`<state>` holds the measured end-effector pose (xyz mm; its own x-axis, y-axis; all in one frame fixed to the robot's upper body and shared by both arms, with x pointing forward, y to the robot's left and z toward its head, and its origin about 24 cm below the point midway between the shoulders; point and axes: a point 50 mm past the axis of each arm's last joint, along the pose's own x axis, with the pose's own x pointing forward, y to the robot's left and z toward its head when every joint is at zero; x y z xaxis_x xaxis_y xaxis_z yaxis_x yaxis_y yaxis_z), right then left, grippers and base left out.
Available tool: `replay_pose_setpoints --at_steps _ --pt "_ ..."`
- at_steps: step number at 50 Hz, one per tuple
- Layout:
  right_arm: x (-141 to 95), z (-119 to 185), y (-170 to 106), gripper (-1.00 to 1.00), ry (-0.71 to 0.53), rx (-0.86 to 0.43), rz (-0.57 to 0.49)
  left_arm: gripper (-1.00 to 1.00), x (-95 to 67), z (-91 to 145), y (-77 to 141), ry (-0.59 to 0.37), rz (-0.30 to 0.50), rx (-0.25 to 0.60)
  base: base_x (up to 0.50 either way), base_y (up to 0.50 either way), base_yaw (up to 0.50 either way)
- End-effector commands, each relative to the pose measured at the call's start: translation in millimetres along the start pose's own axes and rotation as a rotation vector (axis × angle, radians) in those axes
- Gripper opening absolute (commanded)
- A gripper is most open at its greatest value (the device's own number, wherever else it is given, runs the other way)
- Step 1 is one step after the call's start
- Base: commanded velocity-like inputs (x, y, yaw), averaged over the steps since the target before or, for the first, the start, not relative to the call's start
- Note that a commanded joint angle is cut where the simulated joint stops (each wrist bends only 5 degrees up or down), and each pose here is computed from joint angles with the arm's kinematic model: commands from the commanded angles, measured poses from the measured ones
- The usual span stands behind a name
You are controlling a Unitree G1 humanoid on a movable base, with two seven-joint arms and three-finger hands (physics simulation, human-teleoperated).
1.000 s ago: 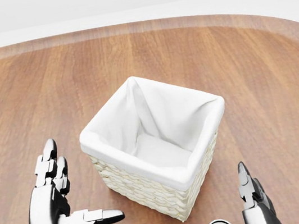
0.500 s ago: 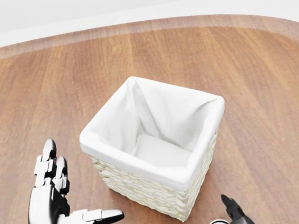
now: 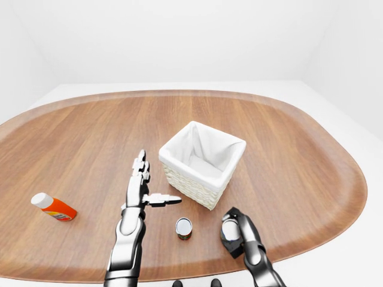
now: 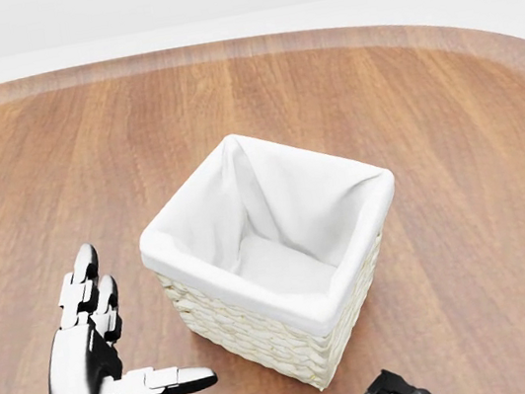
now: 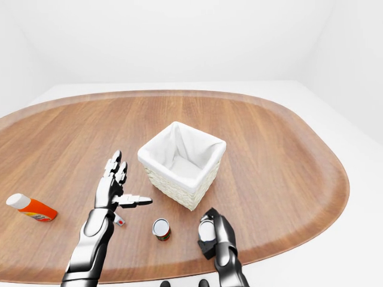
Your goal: Pick up the alphabet soup and the cream cheese box, and put them in the basket.
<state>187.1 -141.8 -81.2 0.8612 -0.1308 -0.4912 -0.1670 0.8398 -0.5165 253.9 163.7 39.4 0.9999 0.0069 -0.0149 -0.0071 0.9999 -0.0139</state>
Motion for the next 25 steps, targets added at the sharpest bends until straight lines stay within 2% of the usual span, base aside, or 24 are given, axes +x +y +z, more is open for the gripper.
replay_pose_setpoints --at_steps 1,2,4,8,13,14,25 --pt "-12.7 9.2 -6.5 -1.00 -0.062 0.020 -0.055 1.00 -0.1 -0.2 0.0 -0.001 0.000 0.001 0.00 0.00 0.00" --pt "-23.8 36.2 -37.6 -1.00 -0.191 0.128 -0.136 1.00 0.3 0.0 -0.2 -0.002 0.000 0.002 0.00 0.00 0.00" --pt "-31.8 46.9 -50.8 -1.00 -0.250 0.161 -0.170 1.00 0.1 0.1 -0.2 -0.002 0.000 0.002 0.00 0.00 0.00" --pt "-44.0 60.3 -61.1 -1.00 -0.328 0.170 -0.172 1.00 0.5 -0.4 0.0 -0.002 0.001 0.003 0.00 0.00 0.00" --pt "-48.9 65.9 -68.5 -1.00 -0.361 0.187 -0.186 1.00 -0.3 0.6 0.0 -0.003 0.001 0.004 0.00 0.00 0.00" --pt "-74.8 91.3 -113.3 -1.00 -0.521 0.249 -0.344 1.00 0.7 -0.5 0.9 -0.001 0.005 0.006 0.00 0.00 0.00" --pt "-78.8 94.4 -119.5 -1.00 -0.534 0.251 -0.372 1.00 1.3 -1.3 0.7 -0.001 0.004 0.006 0.00 0.00 0.00"
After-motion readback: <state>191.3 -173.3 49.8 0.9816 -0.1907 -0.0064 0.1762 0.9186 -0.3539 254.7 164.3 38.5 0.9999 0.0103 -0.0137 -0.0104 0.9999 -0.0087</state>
